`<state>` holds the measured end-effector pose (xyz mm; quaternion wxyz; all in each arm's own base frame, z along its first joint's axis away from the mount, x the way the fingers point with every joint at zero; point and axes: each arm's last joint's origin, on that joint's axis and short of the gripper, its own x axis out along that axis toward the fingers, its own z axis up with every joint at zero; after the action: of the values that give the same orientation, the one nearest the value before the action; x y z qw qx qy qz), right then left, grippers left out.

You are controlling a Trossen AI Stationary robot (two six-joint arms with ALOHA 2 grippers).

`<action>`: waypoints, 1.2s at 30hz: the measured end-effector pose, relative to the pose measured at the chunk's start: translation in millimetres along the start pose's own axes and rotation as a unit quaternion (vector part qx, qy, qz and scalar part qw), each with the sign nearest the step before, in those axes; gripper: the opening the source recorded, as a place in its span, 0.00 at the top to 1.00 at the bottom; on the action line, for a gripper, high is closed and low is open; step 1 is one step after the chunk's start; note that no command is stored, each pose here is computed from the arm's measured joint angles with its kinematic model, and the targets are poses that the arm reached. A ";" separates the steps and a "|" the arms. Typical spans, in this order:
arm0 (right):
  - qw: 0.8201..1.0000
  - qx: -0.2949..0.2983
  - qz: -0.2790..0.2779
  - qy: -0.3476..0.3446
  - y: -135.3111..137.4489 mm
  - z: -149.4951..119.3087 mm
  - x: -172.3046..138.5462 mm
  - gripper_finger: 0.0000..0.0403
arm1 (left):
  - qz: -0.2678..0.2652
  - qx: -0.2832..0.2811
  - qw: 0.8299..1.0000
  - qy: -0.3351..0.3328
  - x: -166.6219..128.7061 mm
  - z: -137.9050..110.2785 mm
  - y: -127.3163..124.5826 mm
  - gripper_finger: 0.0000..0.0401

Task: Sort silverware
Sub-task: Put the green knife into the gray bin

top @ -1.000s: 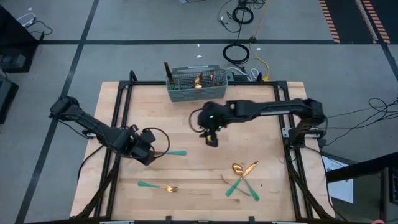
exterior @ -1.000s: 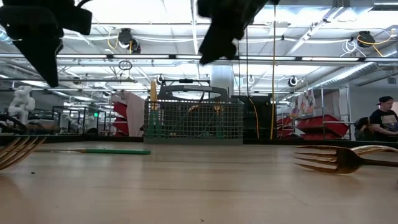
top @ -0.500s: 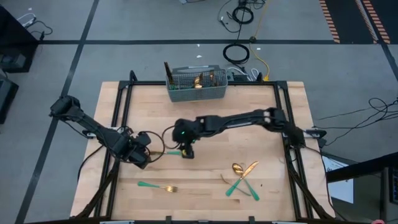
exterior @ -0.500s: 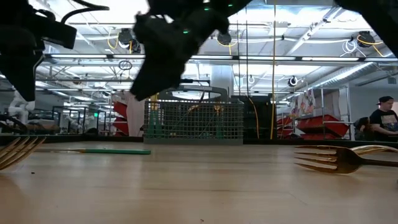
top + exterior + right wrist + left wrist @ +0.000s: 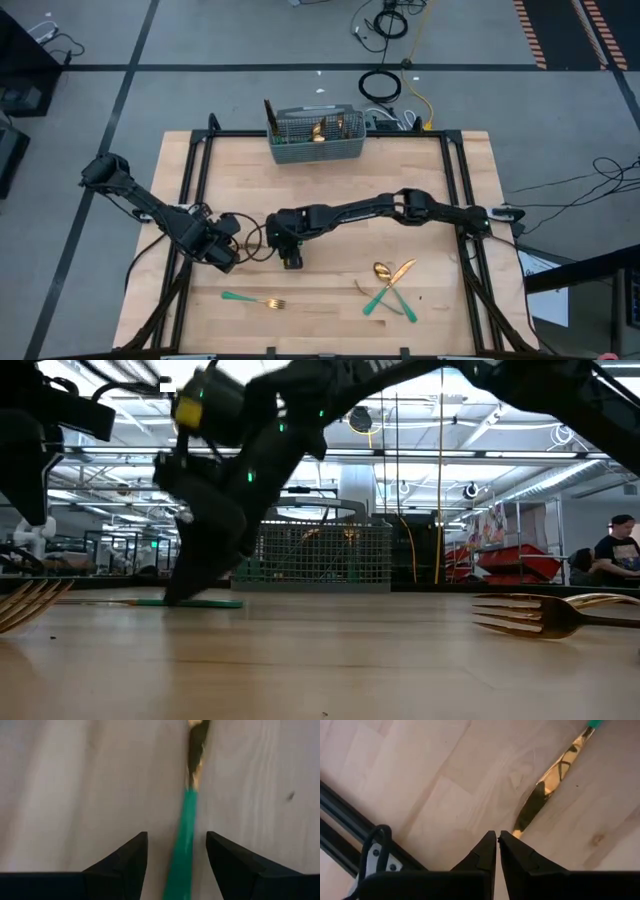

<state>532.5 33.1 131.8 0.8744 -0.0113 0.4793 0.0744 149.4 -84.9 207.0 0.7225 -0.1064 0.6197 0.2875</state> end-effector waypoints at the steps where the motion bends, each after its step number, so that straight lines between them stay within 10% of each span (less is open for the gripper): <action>1: 1.000 0.001 -0.002 0.004 -0.4 -1.4 3.1 0.52 | -0.001 0.002 1.000 0.000 -0.2 -0.7 -0.5 0.92; 6: 0.998 0.013 -0.022 0.052 -2.3 -16.3 18.9 0.56 | 0.000 0.009 1.000 0.001 -1.2 -4.3 -1.2 0.92; 14: 0.995 0.016 -0.034 0.095 -5.0 -27.0 21.2 0.96 | 0.015 0.026 1.000 0.004 -3.3 -11.9 -0.2 0.92; 36: 0.980 0.172 -0.084 0.057 -53.2 -9.9 -38.5 0.99 | 0.039 0.051 0.998 -0.015 -5.2 -17.7 1.8 0.92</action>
<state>511.4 -25.0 156.1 0.8374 0.0944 0.5317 -0.0839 133.3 -93.9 208.7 0.7248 -0.0406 0.6261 0.2847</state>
